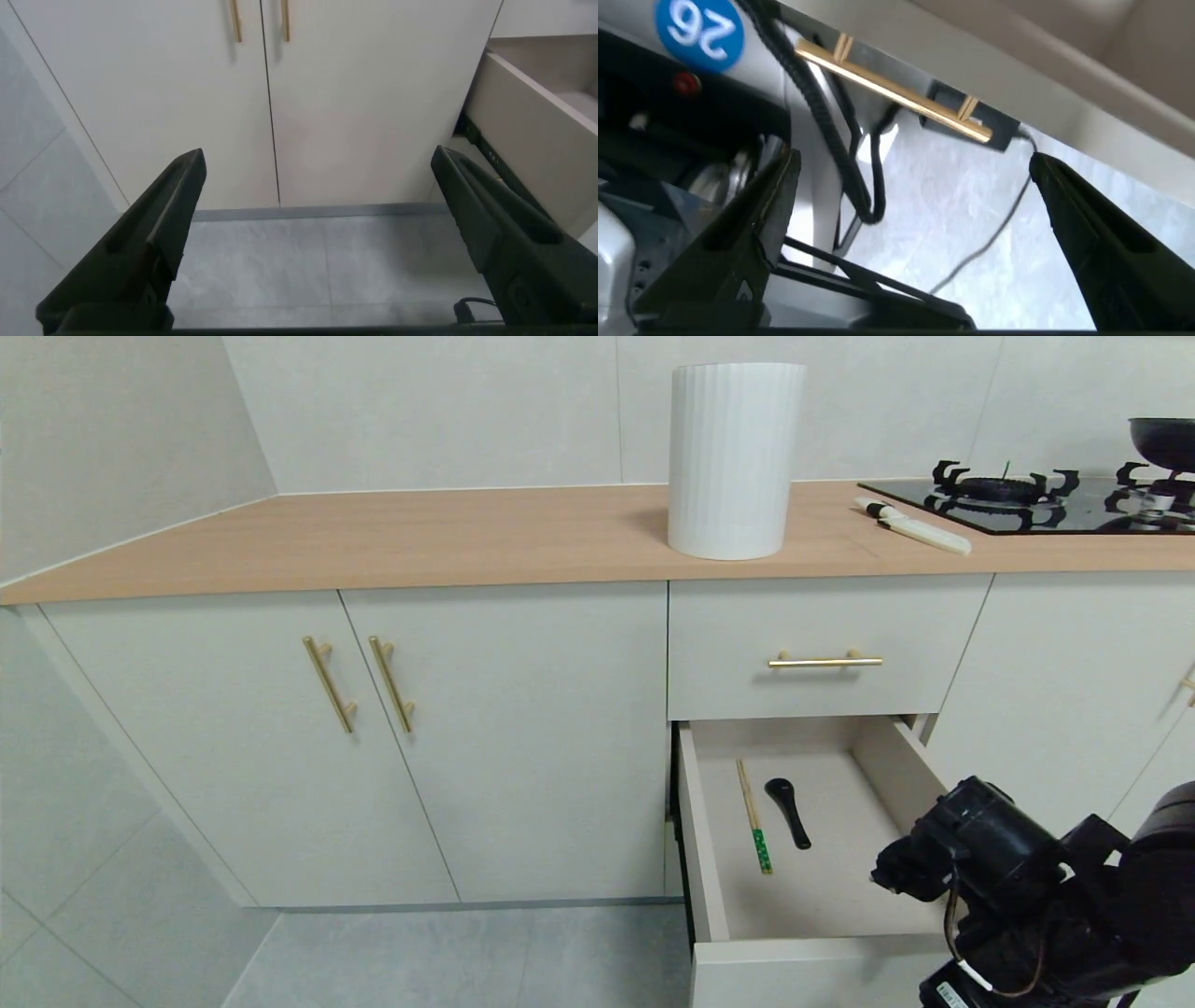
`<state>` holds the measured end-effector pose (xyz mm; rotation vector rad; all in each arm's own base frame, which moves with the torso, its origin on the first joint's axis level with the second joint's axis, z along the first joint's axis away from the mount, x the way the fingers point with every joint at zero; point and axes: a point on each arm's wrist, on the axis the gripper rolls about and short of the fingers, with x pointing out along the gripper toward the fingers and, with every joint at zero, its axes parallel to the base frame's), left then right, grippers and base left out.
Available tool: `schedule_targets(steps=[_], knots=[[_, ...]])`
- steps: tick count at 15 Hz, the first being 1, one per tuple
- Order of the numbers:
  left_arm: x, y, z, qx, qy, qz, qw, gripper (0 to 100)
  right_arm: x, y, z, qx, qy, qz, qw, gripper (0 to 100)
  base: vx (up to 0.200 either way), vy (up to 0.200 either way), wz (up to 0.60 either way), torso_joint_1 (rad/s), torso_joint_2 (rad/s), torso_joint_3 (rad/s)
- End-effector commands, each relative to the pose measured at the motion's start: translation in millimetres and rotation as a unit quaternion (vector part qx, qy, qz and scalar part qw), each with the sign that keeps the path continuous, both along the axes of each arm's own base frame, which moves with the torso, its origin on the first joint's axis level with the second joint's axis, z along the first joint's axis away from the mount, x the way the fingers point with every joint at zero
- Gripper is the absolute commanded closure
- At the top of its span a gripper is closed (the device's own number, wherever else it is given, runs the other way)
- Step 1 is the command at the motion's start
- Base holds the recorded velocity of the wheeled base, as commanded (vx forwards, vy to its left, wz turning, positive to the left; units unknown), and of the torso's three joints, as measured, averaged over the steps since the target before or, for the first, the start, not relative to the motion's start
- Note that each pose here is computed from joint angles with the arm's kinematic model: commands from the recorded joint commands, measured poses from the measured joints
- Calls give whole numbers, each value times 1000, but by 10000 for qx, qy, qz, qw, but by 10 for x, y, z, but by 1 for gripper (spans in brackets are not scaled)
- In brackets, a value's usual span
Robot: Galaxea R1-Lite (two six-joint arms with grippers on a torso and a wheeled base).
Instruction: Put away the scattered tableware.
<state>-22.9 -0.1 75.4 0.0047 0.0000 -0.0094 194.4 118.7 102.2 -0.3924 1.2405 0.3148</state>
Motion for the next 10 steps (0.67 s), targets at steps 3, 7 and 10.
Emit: schedule_targets(steps=[3,7,10], knots=[[1,0,-1,0,8,1,10000,0,100,55,-135,-81,190,-195,9996,0,0,0,0,0,0,0],[1,0,-1,0,8,1,10000,0,208,110,-196,-157,169,-547,9982,0,0,0,0,0,0,0],[0,0,4,0,0,1,10000,0,321,172,-244,-139,-13,-925,9956,0,0,0,0,0,0,0]])
